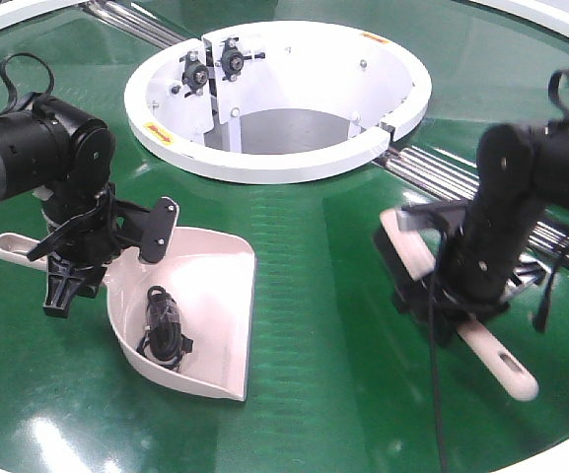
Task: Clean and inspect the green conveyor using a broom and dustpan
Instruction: 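Move the brush back to its spot with the right gripper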
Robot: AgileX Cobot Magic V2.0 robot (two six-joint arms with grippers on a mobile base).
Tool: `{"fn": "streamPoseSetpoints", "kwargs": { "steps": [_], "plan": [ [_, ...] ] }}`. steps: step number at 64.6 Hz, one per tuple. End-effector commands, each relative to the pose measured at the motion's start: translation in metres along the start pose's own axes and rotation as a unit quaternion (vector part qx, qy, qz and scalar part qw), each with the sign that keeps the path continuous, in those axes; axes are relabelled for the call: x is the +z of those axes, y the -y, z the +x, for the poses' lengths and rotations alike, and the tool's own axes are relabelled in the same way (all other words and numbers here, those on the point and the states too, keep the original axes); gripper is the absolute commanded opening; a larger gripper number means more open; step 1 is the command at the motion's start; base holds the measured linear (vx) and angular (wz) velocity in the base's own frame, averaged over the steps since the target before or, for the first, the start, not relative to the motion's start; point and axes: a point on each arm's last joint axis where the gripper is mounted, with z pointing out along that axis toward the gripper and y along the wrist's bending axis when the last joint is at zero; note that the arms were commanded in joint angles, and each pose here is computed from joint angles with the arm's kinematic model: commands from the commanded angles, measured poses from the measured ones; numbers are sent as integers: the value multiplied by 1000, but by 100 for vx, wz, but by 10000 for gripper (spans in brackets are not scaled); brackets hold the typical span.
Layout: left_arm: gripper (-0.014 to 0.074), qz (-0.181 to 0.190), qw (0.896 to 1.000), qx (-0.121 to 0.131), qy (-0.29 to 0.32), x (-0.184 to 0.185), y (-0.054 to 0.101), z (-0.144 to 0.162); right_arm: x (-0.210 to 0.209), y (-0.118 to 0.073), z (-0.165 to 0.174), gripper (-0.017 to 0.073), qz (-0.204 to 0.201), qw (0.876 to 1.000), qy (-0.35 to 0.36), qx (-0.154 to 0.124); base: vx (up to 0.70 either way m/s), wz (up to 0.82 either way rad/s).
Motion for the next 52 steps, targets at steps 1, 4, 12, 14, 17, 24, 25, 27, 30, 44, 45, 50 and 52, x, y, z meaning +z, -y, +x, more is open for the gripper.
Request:
{"fn": "streamPoseSetpoints", "kwargs": {
  "steps": [1,4,12,14,17,24,25,27,30,44,45,50,52],
  "plan": [
    [-6,-24,1000,2,17,-23,2,-2,-8,5,6,-4,21,999,38,0,0,0],
    [-6,-24,1000,2,17,-23,2,-2,-4,5,8,-4,21,999,36,1,0,0],
    [-6,-24,1000,2,17,-23,2,-2,0,5,10,-4,18,999,31,2,0,0],
    [-6,-24,1000,2,17,-23,2,-2,0,5,10,-4,17,999,31,1,0,0],
    [-6,-24,1000,2,17,-23,2,-2,0,5,10,-4,17,999,31,0,0,0],
    [-6,-24,1000,2,17,-23,2,-2,0,5,10,-4,17,999,31,-2,0,0],
    [-6,-24,1000,2,17,-23,2,-2,0,5,10,-4,17,999,31,-2,0,0],
    [-6,-24,1000,2,17,-23,2,-2,-1,5,10,-4,17,999,32,-2,0,0],
    [-6,-24,1000,2,17,-23,2,-2,-1,5,10,-4,17,999,33,-3,0,0],
    [-6,-24,1000,2,17,-23,2,-2,-1,3,7,-4,10,999,48,0,0,0],
    [-6,-24,1000,2,17,-23,2,-2,-1,3,7,-4,9,999,49,0,0,0],
    [-6,-25,1000,2,17,-23,2,-2,-1,3,7,-4,9,999,48,1,0,0],
    [-6,-26,999,2,18,-23,2,-2,-1,3,7,-4,9,999,48,1,0,0]
  ]
}}
